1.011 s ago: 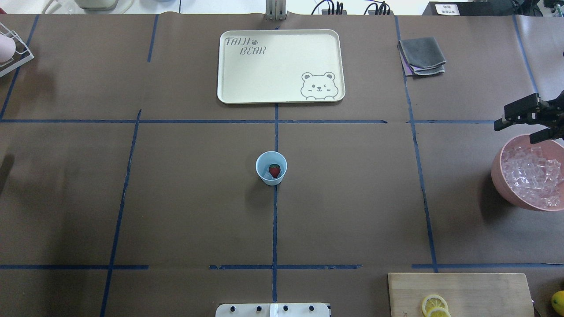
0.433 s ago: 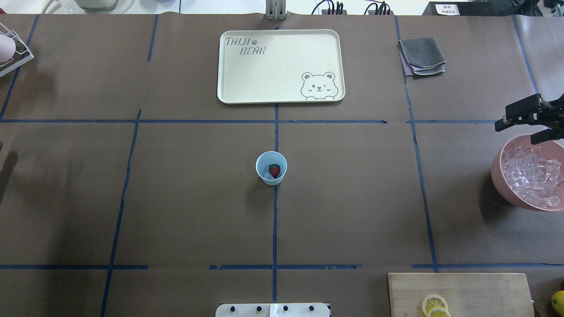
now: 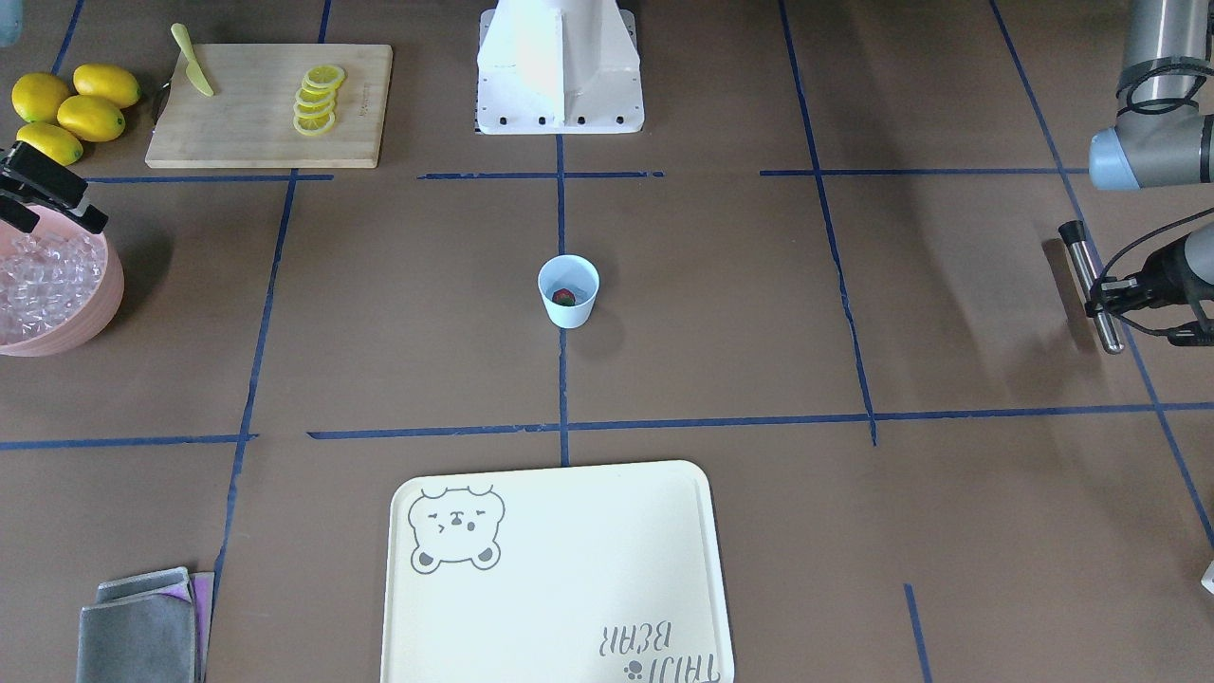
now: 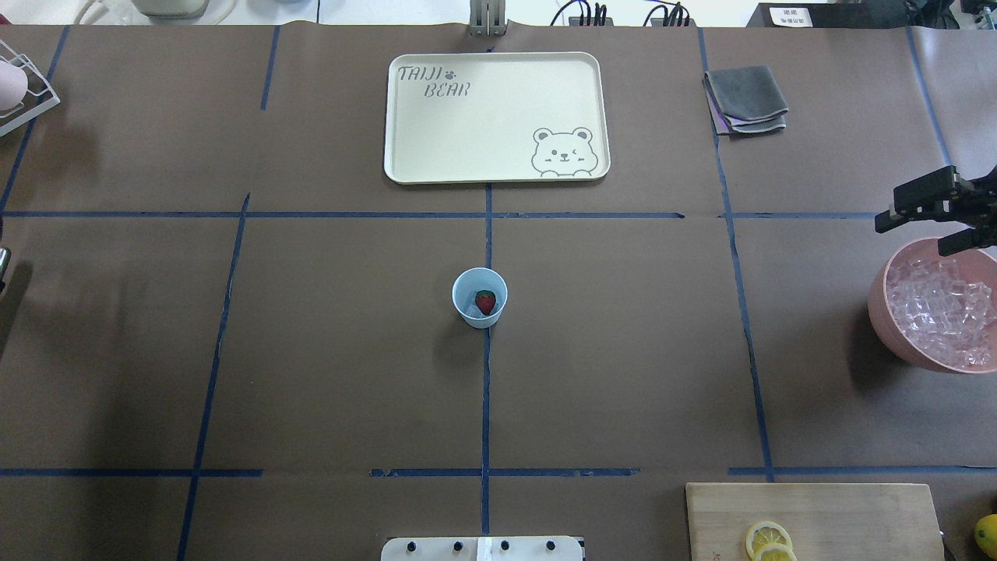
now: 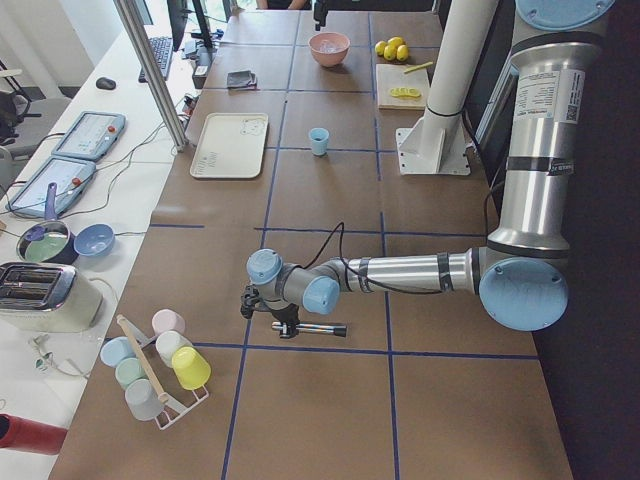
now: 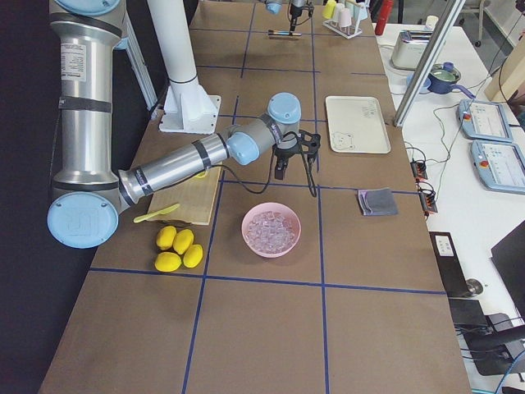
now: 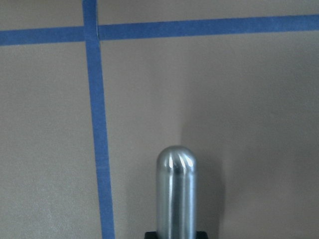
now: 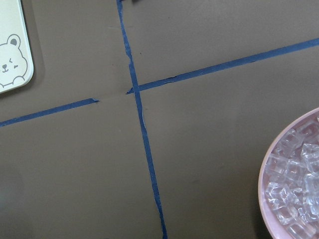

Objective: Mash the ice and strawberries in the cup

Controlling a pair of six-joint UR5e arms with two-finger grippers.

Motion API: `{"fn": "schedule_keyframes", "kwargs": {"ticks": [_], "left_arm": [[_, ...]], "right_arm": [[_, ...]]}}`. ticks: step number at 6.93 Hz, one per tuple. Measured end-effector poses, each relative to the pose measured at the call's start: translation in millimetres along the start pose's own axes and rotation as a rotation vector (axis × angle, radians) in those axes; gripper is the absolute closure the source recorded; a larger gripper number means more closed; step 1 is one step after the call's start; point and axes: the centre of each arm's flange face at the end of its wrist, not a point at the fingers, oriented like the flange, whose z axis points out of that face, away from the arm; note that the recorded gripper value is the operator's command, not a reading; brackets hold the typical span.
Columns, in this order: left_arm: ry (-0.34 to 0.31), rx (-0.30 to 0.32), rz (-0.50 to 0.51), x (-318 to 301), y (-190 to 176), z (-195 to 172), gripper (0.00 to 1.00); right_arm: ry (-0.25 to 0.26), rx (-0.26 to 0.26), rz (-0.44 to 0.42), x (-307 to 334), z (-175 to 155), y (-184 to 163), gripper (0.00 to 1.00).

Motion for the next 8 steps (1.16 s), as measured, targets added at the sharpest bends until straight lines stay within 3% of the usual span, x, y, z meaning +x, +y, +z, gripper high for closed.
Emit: {"fn": "schedule_keyframes", "kwargs": {"ticks": [8], "left_arm": [[0.002, 0.002, -0.02, 1.9, -4.2, 2.1, 0.92]], "right_arm": [[0.001, 0.001, 0.0, -0.2, 0.1, 0.0, 0.0]]}}
